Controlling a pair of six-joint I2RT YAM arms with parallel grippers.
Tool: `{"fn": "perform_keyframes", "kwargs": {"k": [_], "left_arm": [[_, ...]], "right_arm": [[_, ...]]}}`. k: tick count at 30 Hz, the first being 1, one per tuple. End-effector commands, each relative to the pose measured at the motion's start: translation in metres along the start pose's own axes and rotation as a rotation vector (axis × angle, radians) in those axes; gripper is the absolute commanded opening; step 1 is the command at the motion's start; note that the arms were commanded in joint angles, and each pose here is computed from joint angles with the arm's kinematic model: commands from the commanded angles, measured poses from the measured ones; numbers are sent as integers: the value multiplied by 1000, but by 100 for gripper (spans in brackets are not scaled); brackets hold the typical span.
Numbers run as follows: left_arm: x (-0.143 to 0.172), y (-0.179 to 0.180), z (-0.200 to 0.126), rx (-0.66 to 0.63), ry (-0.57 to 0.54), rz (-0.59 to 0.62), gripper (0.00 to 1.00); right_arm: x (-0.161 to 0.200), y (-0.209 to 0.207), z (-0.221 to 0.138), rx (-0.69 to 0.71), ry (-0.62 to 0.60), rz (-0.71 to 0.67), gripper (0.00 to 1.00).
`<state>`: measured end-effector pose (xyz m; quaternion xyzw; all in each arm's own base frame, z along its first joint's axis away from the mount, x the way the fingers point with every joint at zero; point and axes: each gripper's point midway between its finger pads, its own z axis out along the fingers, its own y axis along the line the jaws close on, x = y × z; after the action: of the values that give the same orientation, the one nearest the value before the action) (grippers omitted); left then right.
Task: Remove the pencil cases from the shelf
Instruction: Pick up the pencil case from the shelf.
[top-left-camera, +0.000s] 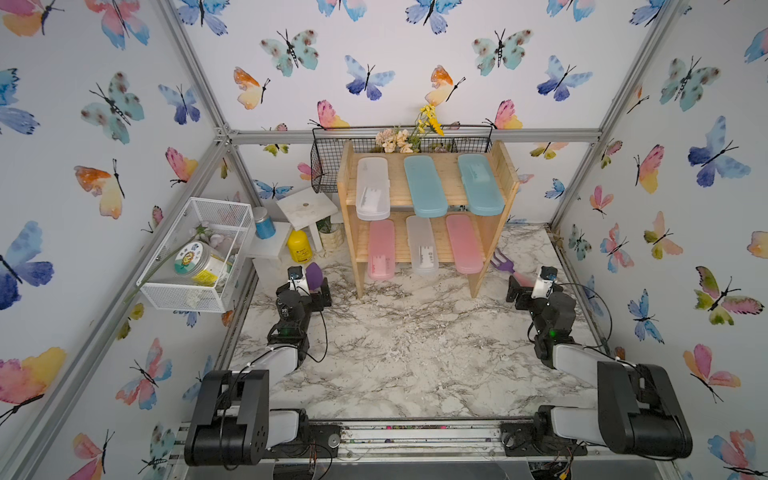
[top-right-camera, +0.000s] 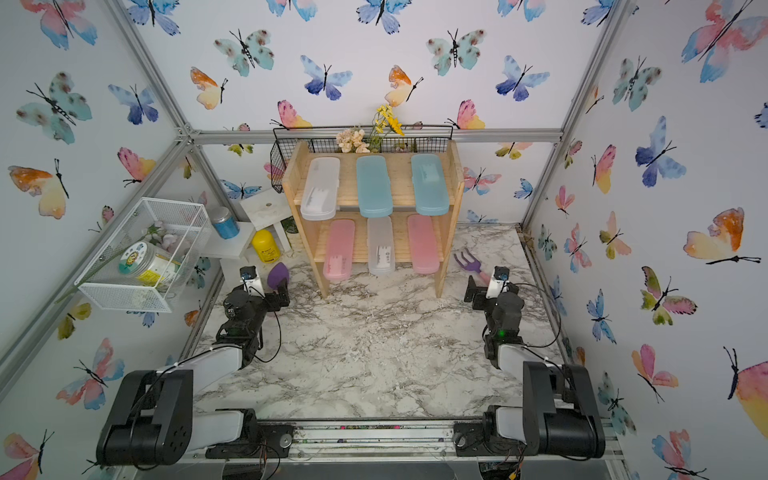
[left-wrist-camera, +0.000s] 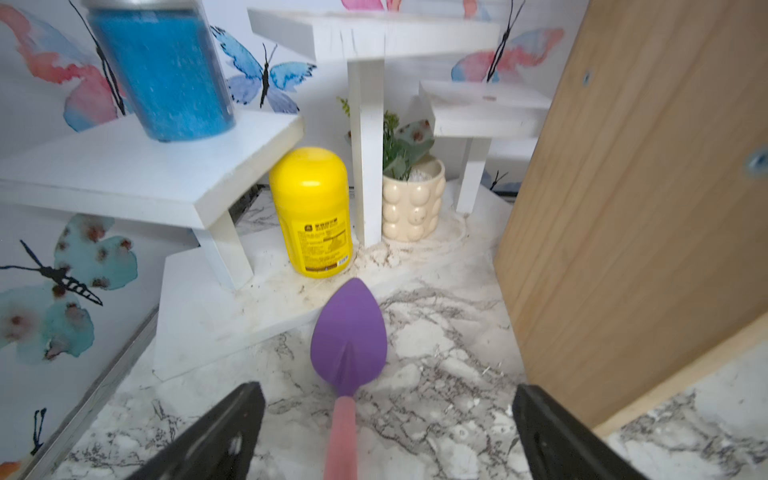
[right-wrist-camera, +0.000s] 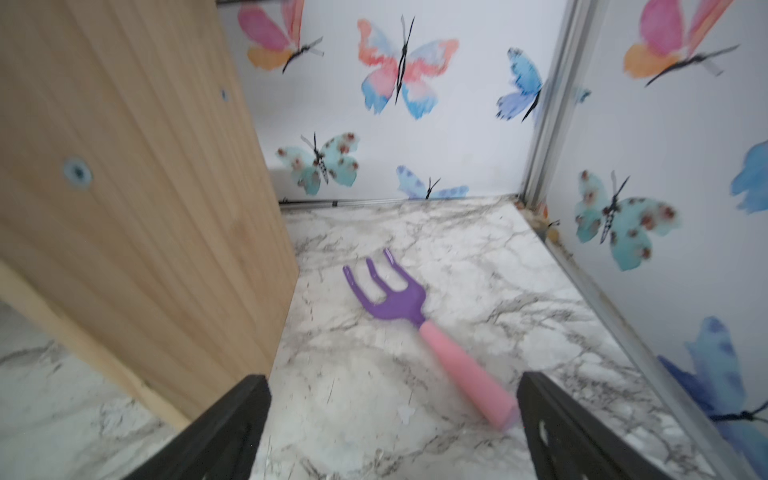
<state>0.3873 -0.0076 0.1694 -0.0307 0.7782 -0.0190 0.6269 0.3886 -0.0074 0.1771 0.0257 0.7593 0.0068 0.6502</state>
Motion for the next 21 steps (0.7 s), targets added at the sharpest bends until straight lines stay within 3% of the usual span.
{"fn": "perform_keyframes", "kwargs": {"k": [1,4,7,17,21], "left_arm": [[-14,1,-14,-32,52,-175,99],[-42,-10,-33,30,-10,-302,100],[-59,-32,-49,158,6,-415,100],[-72,-134,-81,716,360,-714,99],[-65,-160,-83,774,440,-714,96]], "right_arm": [[-9,-18,0,123,103,71,99],[-24,-16,-2,119,156,73,99],[-34,-17,-10,133,201,96,99],[-36,-6,-34,100,366,121,99],[-36,-5,-39,97,386,126,99]]}}
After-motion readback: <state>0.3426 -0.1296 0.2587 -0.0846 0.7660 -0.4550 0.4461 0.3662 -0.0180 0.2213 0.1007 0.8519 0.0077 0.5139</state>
